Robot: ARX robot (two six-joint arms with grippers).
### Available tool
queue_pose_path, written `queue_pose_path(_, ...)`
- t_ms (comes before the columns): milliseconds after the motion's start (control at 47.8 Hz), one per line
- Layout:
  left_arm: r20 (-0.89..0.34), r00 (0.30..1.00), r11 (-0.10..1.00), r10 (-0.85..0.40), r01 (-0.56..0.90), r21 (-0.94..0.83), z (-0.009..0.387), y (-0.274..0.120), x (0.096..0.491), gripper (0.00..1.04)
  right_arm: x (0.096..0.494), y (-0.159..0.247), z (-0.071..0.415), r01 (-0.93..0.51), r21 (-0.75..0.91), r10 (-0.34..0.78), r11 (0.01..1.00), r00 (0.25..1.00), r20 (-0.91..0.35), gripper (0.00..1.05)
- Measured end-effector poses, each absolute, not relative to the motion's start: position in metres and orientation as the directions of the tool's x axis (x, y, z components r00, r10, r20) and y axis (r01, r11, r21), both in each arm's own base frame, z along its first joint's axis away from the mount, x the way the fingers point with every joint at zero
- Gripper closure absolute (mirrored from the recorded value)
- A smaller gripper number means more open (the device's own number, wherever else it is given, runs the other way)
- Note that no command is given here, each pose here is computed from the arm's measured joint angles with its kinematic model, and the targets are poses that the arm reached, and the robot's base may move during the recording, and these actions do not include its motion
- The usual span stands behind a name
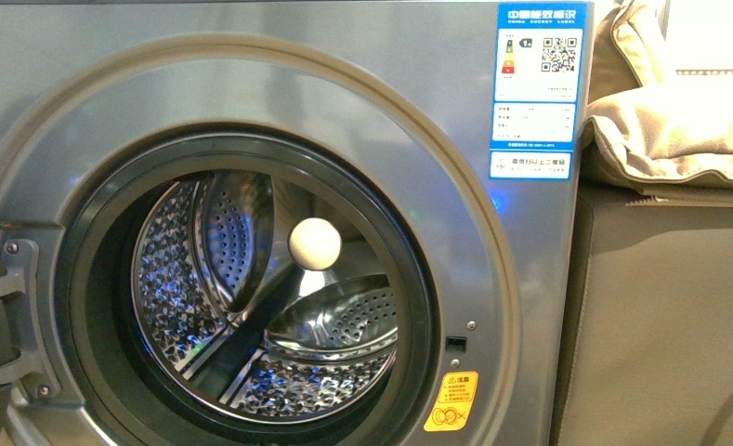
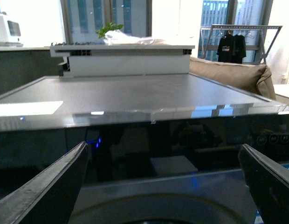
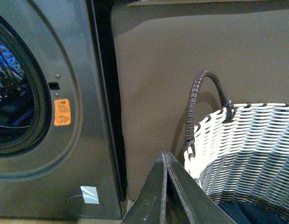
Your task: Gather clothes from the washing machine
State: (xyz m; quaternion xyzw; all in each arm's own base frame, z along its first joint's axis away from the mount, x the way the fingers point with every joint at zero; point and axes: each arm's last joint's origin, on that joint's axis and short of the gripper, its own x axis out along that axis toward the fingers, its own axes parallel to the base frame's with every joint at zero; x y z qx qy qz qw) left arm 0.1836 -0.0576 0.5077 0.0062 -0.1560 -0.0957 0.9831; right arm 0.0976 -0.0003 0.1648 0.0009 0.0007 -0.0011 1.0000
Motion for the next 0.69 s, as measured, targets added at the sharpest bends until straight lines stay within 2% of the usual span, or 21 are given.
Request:
queue_pose_path(147, 0.248, 0.96, 0.989, -0.133, 0.145, -0.031, 0.474, -0.052, 0.18, 0.07, 0.098, 0.0, 0.165, 0.002, 0.001, -0.002, 1.0, 1.0, -0.001, 1.02)
queue_pose_path(168, 0.212, 0.971, 0.992, -0.113, 0.122, -0.03, 0.469, -0.051, 0.18, 0.1, 0.098, 0.0, 0.165, 0.002, 0.001, -0.002, 1.0, 1.0, -0.001, 1.02)
queue_pose_path(230, 0.105, 0.994, 0.999, -0.033, 0.035, -0.021, 0.448, -0.046, 0.175, 0.2, 0.098, 0.0, 0.165, 0.002, 0.001, -0.002, 1.0, 1.0, -0.001, 1.02)
queue_pose_path(272, 0.056, 0.998, 1.0, -0.019, 0.02, -0.009, 0.415, -0.042, 0.172, 0.31, 0.098, 0.0, 0.165, 0.004, 0.002, -0.004, 1.0, 1.0, -0.001, 1.02)
queue_pose_path(461, 0.013, 1.0, 1.0, -0.002, 0.002, -0.001, 0.334, -0.028, 0.159, 0.63, 0.098, 0.0, 0.165, 0.002, 0.001, -0.002, 1.0, 1.0, -0.001, 1.02)
queue_pose_path(691, 0.001, 1.0, 1.0, -0.01, 0.01, -0.001, 0.273, -0.017, 0.144, 1.02, 0.098, 0.0, 0.165, 0.002, 0.002, -0.002, 1.0, 1.0, -0.001, 1.02)
